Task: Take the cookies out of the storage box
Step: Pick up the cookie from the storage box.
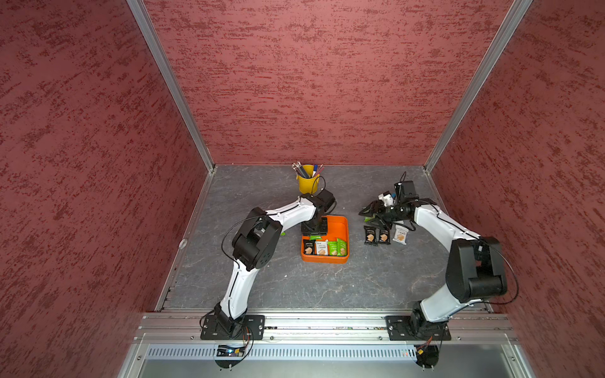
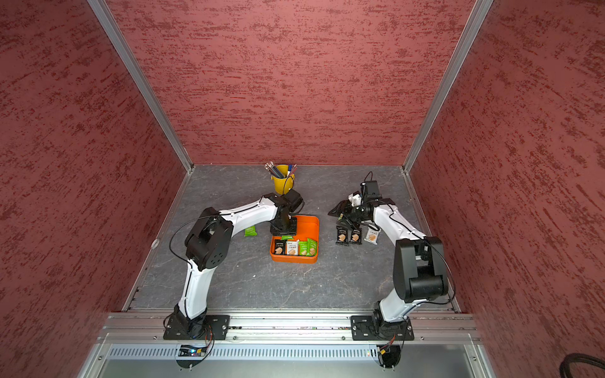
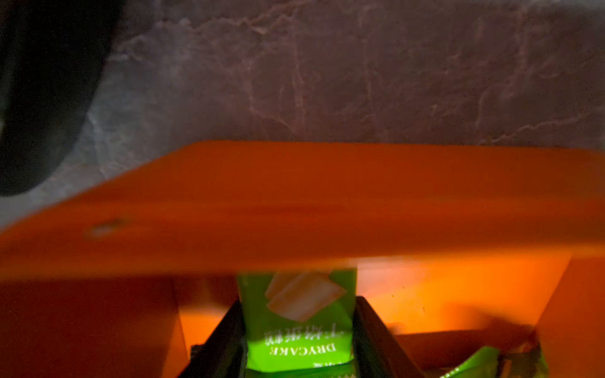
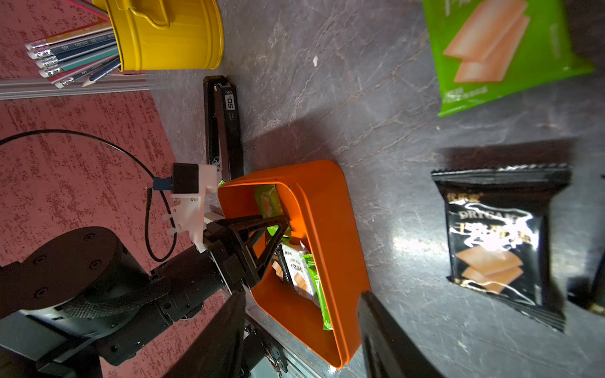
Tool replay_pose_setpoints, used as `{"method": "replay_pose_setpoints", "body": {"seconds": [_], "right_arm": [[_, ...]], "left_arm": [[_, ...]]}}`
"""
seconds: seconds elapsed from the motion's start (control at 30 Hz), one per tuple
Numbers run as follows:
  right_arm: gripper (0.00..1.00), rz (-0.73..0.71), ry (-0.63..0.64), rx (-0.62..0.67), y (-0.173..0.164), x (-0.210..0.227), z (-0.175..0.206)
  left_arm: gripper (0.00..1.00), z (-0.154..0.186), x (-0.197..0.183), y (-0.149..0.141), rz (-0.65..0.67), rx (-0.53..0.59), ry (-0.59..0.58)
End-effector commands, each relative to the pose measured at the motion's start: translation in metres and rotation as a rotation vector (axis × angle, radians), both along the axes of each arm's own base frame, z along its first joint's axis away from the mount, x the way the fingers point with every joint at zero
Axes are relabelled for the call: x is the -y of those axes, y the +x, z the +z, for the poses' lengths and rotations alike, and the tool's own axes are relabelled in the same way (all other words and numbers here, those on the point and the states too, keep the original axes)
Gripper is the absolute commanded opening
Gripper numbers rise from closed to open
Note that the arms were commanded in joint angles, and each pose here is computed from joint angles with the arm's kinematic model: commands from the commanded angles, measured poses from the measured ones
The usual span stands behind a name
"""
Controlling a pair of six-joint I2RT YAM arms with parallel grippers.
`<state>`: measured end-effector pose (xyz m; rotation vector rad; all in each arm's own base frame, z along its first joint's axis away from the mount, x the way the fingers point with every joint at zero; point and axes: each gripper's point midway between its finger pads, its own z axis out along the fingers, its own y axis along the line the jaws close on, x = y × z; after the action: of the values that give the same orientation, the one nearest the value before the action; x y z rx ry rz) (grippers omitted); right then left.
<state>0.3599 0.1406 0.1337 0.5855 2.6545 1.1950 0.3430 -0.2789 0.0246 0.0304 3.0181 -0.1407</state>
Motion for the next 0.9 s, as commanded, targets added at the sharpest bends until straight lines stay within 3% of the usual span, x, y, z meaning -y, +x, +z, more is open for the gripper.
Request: {"method": "replay_pose_setpoints", "body": {"seconds": [0.0,0.3,0.6,0.87], "right_arm": [[0.59,-0.023,-0.018,0.009,-0.003,0.006,0.005],[0.59,-0.040,-0.016,0.014,-0.006,0.007,0.008],[0.59,-0.075,0.033,0.027,0.004,0.003,0.014],[0.59,-0.086,0.131,0.048,0.015,-0.022,0.017]], "left_arm": [[0.41,0.007,0.005,0.003,-0.019,0.021,-0.035],[0.38,0.031,0.011,0.008,-0.025,0.055,-0.086],[0.38,0.096,0.013,0.015,0.017,0.150,-0.254],[0.39,0.126,-0.029,0.013,0.101,0.201,-0.307]]}}
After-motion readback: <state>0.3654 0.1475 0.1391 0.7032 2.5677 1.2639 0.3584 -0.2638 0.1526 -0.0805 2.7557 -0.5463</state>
